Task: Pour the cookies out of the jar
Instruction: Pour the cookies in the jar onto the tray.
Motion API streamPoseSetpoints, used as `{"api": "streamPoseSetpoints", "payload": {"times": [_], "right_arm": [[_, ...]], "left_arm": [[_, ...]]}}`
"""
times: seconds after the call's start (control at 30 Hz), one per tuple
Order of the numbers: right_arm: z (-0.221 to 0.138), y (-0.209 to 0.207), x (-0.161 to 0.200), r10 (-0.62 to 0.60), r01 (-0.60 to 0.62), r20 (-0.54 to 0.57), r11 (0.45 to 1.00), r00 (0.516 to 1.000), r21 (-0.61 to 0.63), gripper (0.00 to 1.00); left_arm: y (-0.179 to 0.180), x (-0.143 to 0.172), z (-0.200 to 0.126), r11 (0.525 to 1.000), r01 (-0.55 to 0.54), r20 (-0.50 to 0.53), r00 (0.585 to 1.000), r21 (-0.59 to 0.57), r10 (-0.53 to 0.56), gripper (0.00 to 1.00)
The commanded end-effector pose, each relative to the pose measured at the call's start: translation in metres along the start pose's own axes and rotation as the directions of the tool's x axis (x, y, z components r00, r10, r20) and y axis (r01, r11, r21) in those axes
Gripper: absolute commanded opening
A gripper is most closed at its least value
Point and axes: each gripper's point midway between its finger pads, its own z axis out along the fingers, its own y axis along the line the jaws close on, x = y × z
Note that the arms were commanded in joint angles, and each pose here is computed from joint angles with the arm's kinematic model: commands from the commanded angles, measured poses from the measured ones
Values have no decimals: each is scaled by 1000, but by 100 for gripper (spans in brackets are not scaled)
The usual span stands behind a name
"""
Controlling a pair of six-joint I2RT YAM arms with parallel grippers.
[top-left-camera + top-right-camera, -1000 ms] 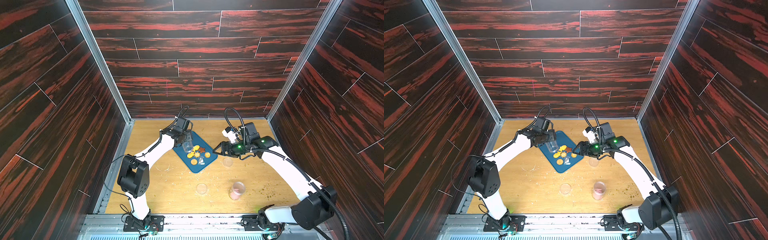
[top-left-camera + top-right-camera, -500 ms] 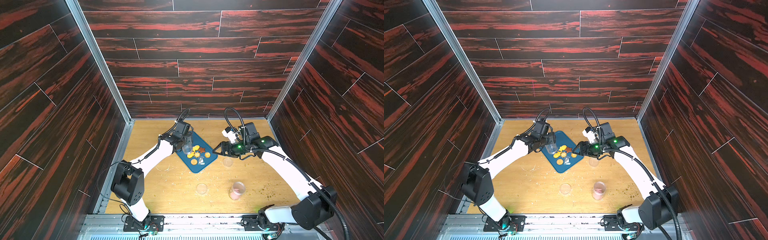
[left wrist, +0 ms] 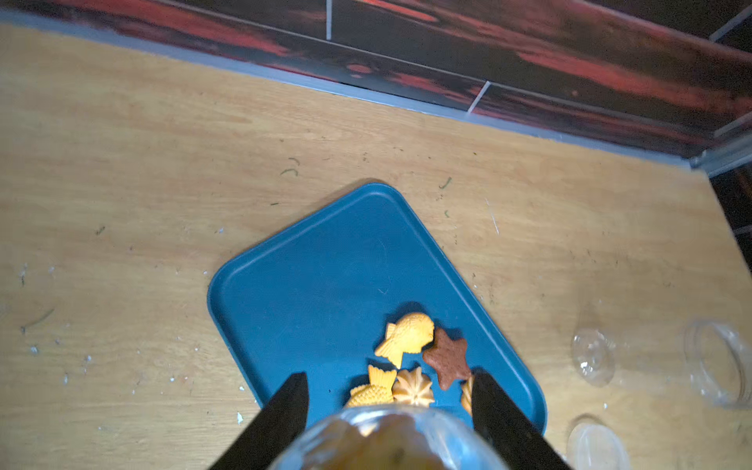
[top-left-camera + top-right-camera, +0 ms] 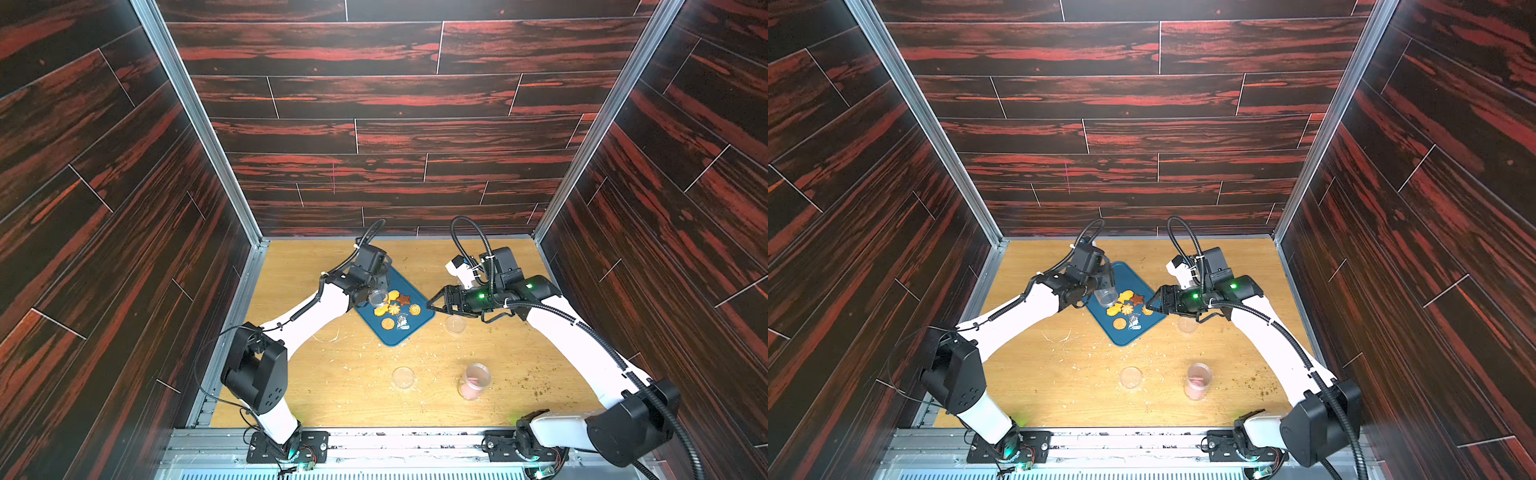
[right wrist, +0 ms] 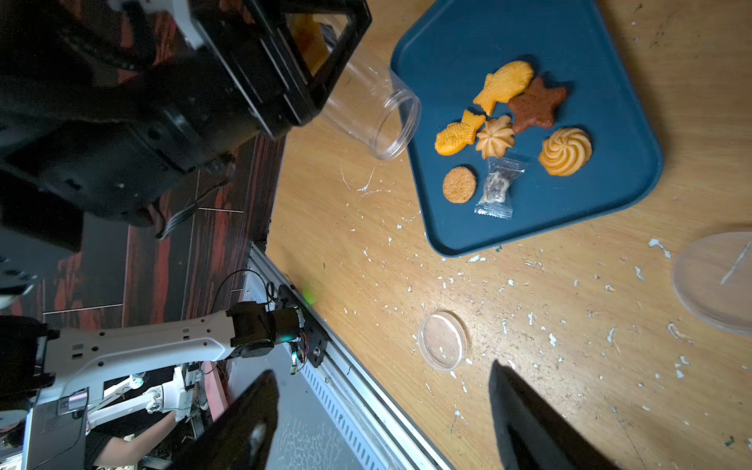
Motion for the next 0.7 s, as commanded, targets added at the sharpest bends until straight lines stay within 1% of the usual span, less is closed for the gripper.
{"api": "streamPoseSetpoints", "payload": {"times": [0.0, 0.07, 0.1, 0.17, 0.27, 0.33, 0.37, 0.5, 0.57, 0.67], "right_arm": [[-6, 1, 7, -16, 16, 2, 1000, 1000, 1, 85], [-6, 2, 8, -16, 16, 2, 1000, 1000, -1, 85], [-6, 2, 8, -16, 16, 5, 1000, 1000, -3, 84], [-6, 1, 9, -16, 16, 13, 1000, 1000, -5, 85], [-4, -1, 12, -7, 7, 17, 1000, 1000, -10, 85], [-3, -2, 14, 1, -1, 20, 1000, 1000, -15, 85], [-3, -2, 14, 4, -3, 25, 1000, 1000, -19, 85], [-3, -3, 18, 14, -13, 31, 1000, 999, -23, 85], [-3, -4, 20, 18, -17, 31, 1000, 999, -26, 85], [0, -7, 23, 25, -24, 24, 999, 999, -26, 85]], "left_arm": [[9, -17, 1, 963, 262, -40, 965, 62, -260, 57], [17, -12, 8, 901, 424, -151, 900, 93, -408, 57], [19, -9, 10, 867, 487, -201, 864, 107, -461, 57], [22, -1, 15, 788, 604, -288, 780, 114, -556, 57], [25, 6, 17, 703, 701, -353, 691, 118, -630, 57], [24, 8, 18, 653, 747, -391, 642, 124, -660, 57], [24, 9, 18, 633, 763, -404, 623, 127, -670, 57], [20, 8, 18, 585, 799, -450, 577, 138, -682, 57], [18, 6, 18, 552, 820, -468, 550, 148, -692, 57], [15, 4, 20, 480, 861, -502, 493, 166, -711, 57]]}}
